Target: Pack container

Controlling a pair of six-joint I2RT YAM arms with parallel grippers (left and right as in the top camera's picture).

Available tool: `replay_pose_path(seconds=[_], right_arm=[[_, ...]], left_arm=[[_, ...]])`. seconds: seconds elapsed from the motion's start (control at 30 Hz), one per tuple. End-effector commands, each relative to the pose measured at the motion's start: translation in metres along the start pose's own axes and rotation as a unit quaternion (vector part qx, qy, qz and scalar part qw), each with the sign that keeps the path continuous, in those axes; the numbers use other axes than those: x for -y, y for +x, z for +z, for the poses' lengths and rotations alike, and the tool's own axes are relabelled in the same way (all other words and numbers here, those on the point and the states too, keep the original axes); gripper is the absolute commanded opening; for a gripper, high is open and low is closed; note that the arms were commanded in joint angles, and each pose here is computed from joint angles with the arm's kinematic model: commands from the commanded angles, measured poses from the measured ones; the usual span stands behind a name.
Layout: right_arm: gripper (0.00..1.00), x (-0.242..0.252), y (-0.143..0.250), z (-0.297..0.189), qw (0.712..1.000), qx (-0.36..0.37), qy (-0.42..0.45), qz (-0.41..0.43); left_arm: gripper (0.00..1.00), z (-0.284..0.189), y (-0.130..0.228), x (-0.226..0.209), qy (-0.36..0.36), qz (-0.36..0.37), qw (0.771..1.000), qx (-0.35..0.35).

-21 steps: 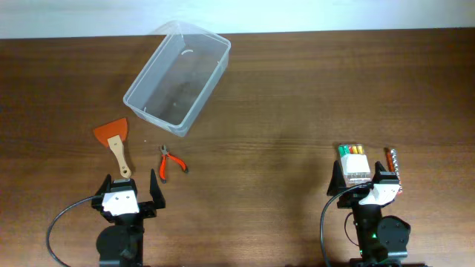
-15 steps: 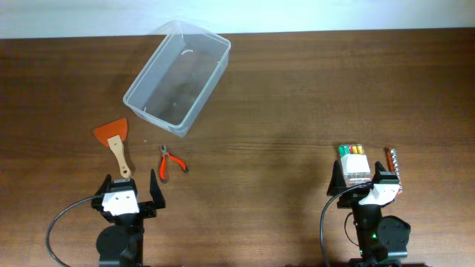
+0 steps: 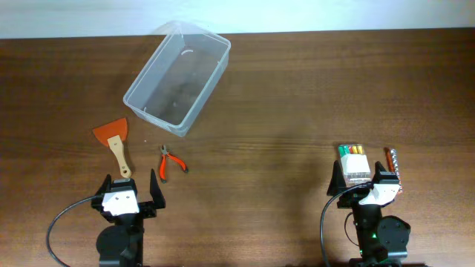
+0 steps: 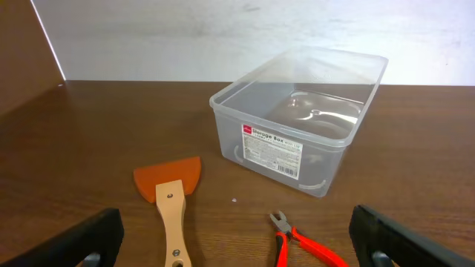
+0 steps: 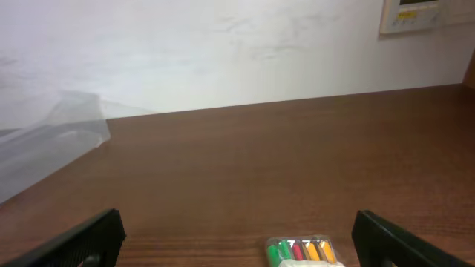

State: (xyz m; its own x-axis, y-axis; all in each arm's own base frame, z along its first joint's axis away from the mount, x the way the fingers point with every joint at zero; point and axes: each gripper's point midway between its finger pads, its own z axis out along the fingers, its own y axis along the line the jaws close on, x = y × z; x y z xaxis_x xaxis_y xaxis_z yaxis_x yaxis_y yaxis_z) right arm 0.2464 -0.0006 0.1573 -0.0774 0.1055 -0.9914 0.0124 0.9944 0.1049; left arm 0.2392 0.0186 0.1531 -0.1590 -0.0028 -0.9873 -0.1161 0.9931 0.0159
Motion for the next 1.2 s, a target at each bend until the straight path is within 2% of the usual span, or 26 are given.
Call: replay_pose_path(seconds=[0.0,0.8,0.9,1.03,1.17], right_arm=[[0.99,-0.001,0.002,0.0,1.0,-0.002,-0.003,0.003],[0.99,-0.001,0.002,0.0,1.0,-0.002,-0.003,0.003],[0.99,-0.001,0.002,0.0,1.0,-0.002,-0.003,0.003],[0.99,-0.001,0.002,0.0,1.0,-0.002,-0.003,0.003],[0.99,-0.001,0.002,0.0,1.0,-0.002,-0.003,0.003]], left_arm=[[0.99,0.0,0.002,-0.001,-0.003,0.008,1.0,0.001],[0.99,0.0,0.002,0.0,-0.002,0.007,1.0,0.001],[0.99,0.0,0.002,0.009,0.026,0.008,1.0,0.001],[0.99,0.0,-0.008,0.009,0.026,0.005,0.999,0.021],[0.99,-0.005,-0.027,0.035,0.102,0.005,0.993,0.059]])
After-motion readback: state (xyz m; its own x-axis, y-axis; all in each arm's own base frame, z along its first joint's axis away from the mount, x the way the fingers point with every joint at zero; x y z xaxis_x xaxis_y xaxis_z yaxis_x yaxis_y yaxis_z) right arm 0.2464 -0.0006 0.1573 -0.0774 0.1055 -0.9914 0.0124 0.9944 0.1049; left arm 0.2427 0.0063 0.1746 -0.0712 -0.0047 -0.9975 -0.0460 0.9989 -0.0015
